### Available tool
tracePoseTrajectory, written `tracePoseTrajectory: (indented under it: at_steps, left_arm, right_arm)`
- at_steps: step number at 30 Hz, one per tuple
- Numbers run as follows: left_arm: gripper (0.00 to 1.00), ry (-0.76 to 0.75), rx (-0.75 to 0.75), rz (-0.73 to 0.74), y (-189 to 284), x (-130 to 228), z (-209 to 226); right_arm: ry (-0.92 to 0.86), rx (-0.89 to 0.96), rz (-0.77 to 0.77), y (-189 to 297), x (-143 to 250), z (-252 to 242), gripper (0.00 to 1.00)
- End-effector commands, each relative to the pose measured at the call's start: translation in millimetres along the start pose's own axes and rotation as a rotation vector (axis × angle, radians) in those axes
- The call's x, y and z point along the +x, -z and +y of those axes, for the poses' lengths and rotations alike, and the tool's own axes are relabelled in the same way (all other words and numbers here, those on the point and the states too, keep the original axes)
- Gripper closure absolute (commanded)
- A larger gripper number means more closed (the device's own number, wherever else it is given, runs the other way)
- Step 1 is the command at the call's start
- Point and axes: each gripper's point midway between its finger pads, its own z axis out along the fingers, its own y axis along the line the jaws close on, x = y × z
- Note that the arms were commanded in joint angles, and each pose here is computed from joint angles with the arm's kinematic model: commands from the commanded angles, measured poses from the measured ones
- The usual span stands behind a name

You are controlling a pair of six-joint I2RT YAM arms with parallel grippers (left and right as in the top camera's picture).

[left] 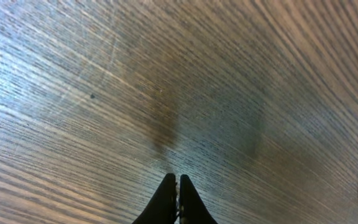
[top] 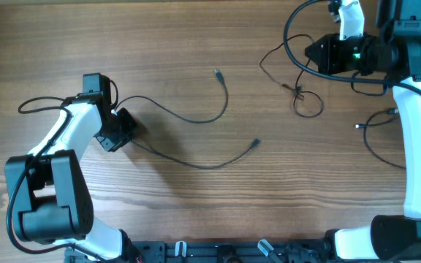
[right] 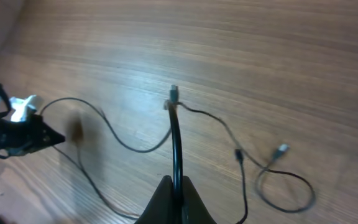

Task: Untangle cables
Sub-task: 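Release the cable and withdraw the right gripper to the right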

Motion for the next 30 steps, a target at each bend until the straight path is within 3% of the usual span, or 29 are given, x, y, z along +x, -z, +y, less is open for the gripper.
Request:
tracePoseTrajectory:
  at_steps: [1,3,8,14,17,22,30]
  left_arm:
    - [0.96,0.016,0.008,0.010,-3.3,0.6,-1.1]
    - [0.96,0.015,0.008,0.010,-3.4,0.5,-1.2]
    - [0.96,0.017,0.002,0.019,-3.3,2.8,0.4]
    - [0.96,0.018,0.000,0.022,-3.3,3.5,0.8]
    - [0.96,0.018,0.000,0.022,-3.3,3.5,0.8]
    - [0.96,0.018,0.000,0.022,-3.3,3.5,0.8]
    - [0.96,0.018,-0.002,0.026,-3.3,4.5,1.4]
  right_arm:
    - [0.025,0.155,-0.048,16.4,-10.5,-20.9,0.96]
    - [-0.076,0.337,-0.079,26.0,-15.0,-53.9,0.96]
    - [-0.383,0.932,-0.335,121.3,-32.3,-153.5,0.96]
    - [-0.469,1.055,-0.688,236.2,-64.2,-169.4,0.96]
    - [-0.504,1.099,-0.795,275.1,-62.9,-175.2,0.96]
    - [-0.636,1.104,-0.756,272.4,-37.9,-197.3,0.96]
    - [-0.759,1.040,-0.474,201.1,0.6,-233.3,0.96]
